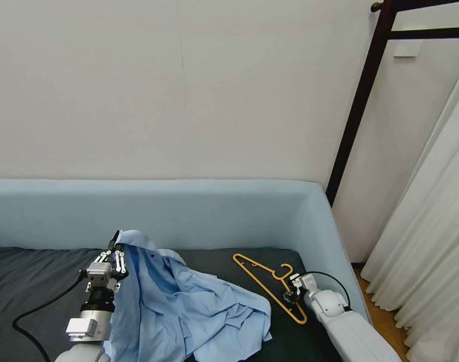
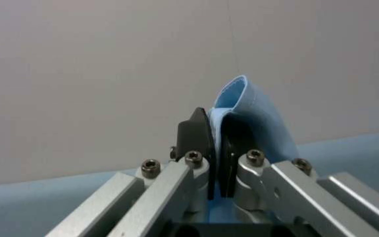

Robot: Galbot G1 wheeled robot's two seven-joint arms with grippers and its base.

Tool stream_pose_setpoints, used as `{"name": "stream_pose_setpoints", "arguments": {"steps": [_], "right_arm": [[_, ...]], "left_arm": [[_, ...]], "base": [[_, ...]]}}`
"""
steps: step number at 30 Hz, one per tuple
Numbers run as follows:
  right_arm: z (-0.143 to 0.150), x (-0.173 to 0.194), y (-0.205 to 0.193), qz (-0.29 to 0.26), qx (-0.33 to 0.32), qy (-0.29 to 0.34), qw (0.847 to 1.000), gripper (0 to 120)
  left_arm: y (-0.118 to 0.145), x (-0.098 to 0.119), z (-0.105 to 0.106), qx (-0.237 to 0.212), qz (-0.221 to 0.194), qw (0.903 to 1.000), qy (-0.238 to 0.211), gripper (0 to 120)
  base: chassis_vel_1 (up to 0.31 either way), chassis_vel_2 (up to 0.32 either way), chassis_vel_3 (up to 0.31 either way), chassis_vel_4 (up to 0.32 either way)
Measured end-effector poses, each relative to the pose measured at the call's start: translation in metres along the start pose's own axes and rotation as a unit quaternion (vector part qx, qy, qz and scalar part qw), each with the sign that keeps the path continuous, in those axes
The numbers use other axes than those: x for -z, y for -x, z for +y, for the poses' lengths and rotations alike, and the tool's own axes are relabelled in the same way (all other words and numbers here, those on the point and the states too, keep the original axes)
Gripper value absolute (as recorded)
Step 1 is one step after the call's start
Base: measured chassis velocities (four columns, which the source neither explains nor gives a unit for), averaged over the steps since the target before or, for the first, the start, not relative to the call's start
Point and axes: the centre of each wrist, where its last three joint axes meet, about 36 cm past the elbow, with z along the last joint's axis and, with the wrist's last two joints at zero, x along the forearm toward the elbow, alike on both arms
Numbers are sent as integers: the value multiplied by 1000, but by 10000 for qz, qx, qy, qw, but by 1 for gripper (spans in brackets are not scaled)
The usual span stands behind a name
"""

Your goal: Pick up the clothes from the sofa and hang them on the clothes hanger.

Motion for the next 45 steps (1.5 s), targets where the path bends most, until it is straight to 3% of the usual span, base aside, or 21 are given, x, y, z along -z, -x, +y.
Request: {"name": "stream_pose_setpoints", "arguments": {"steps": [2, 10, 17, 21, 22, 26, 28, 30, 32, 33, 36, 37, 40, 45], "right_arm": [[0, 0, 0, 56, 33, 65, 10000, 39], [-4, -3, -6, -24, -81, 37, 10000, 5], [-10, 12, -37, -500, -424, -405, 9970, 4], [3, 43, -99, -1493, -534, -825, 9839, 4], [3, 43, -99, -1493, -534, -825, 9839, 4], [47, 39, -187, -2519, -459, -1646, 9526, 4], [56, 36, -202, -2710, -457, -1848, 9436, 4], [82, 27, -234, -3279, -491, -2248, 9163, 4], [99, 17, -251, -3592, -532, -2470, 8984, 4], [99, 17, -251, -3592, -532, -2470, 8984, 4], [127, -9, -263, -4104, -688, -2925, 8610, 4], [127, -9, -263, -4104, -688, -2925, 8610, 4], [146, -27, -263, -4429, -785, -3280, 8307, 4], [171, -39, -259, -4549, -587, -3346, 8232, 4]], "left_arm": [[0, 0, 1, 9, -14, 10000, 6, 0], [2, -3, 2, 22, -26, 10000, 6, 0], [5, -3, -2, -18, -40, 10000, -39, 0], [9, -1, -2, -4, -78, 9999, -111, 0], [9, -1, -2, -4, -78, 9999, -111, 0], [13, 0, 1, 36, -117, 9998, -156, 0], [14, 1, 2, 48, -118, 9998, -154, 0], [16, 3, 5, 74, -132, 9998, -160, 0], [19, 6, 8, 109, -142, 9997, -185, 0], [19, 6, 8, 109, -142, 9997, -185, 0], [24, 15, 13, 179, -189, 9993, -250, 0], [24, 15, 13, 179, -189, 9993, -250, 0], [24, 24, 14, 209, -236, 9990, -306, 0], [17, 29, 11, 199, -222, 9988, -380, 0]], "base": [[0, 0, 0, 0], [0, 0, 0, 0], [0, 0, 0, 0], [0, 0, 0, 0], [0, 0, 0, 0], [0, 0, 0, 0], [0, 0, 0, 0], [0, 0, 0, 0], [0, 0, 0, 0], [0, 0, 0, 0], [0, 0, 0, 0], [0, 0, 0, 0], [0, 0, 0, 0], [0, 0, 0, 0]]}}
